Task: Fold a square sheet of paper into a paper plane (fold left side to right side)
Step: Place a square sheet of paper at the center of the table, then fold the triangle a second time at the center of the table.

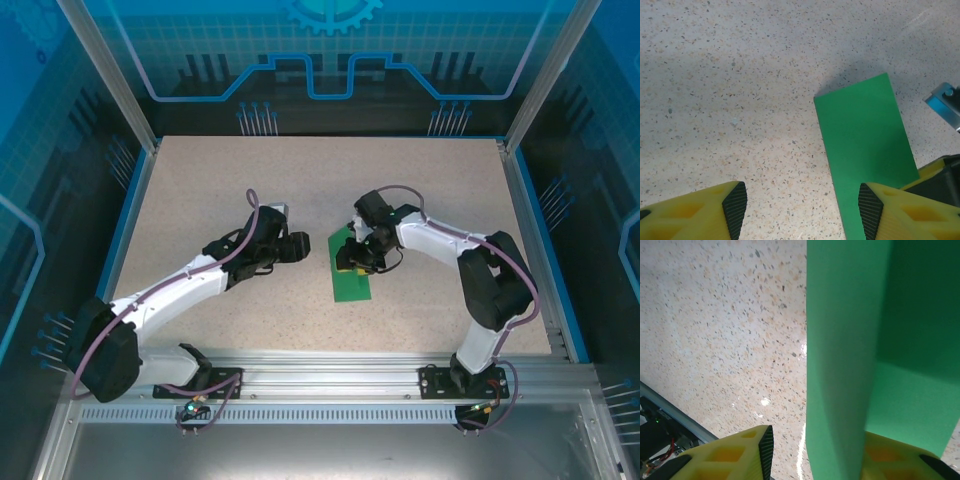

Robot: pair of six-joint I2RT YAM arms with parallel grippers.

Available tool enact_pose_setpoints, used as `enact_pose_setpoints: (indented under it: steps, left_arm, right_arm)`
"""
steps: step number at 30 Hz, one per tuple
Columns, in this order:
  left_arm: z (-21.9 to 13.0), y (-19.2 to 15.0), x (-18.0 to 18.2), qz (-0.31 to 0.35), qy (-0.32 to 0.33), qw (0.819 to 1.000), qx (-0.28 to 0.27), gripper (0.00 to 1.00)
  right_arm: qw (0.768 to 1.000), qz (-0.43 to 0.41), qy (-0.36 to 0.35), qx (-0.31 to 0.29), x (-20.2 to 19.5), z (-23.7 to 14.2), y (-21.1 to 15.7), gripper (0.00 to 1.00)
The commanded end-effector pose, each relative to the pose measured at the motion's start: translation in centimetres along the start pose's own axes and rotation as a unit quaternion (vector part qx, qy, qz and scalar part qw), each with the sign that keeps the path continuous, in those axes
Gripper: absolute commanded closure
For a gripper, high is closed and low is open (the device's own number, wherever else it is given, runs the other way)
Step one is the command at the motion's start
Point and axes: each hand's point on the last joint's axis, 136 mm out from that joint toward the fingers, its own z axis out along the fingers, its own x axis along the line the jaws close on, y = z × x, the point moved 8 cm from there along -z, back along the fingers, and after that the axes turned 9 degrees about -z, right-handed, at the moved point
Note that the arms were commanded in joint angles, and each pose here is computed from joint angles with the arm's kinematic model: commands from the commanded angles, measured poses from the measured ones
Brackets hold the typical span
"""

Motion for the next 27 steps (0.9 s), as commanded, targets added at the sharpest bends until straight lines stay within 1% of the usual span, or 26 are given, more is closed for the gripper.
enact_pose_setpoints:
  steps: [1, 4, 8, 11, 15, 18, 22, 27]
  left_arm:
    - [-1.2, -0.7, -1.1, 0.033, -0.054, 0.998, 0.0, 0.35]
    - [-2.0, -2.0, -2.4, 0.077, -0.087, 0.993, 0.007, 0.35]
    - [-2.6, -4.6, -4.5, 0.132, -0.118, 0.984, 0.03, 0.34]
    - [-2.3, -6.9, -5.7, 0.155, -0.124, 0.978, 0.056, 0.33]
    - [-1.4, -9.9, -7.6, 0.196, -0.101, 0.972, 0.082, 0.31]
    - [-0.2, -11.3, -9.0, 0.226, -0.068, 0.967, 0.097, 0.3]
    - [1.5, -12.2, -10.6, 0.259, -0.02, 0.959, 0.112, 0.28]
    - [3.5, -12.7, -12.2, 0.282, 0.021, 0.951, 0.125, 0.27]
  right_arm:
    - [1.0, 0.005, 0.005, -0.007, -0.5, -0.7, 1.2, 0.6]
    - [1.0, 0.014, 0.019, -0.011, -0.9, -0.9, 2.3, 0.6]
    - [0.999, 0.018, 0.034, -0.019, -1.2, -1.3, 3.8, 0.6]
    - [0.998, 0.026, 0.05, -0.021, -1.5, -1.3, 4.7, 0.6]
    - [0.998, 0.032, 0.057, -0.022, -1.9, -1.5, 5.2, 0.6]
    - [0.997, 0.031, 0.06, -0.023, -2.0, -1.7, 5.3, 0.6]
    - [0.997, 0.035, 0.067, -0.019, -2.1, -1.5, 5.3, 0.6]
    - [0.997, 0.037, 0.067, -0.018, -2.3, -1.5, 5.2, 0.6]
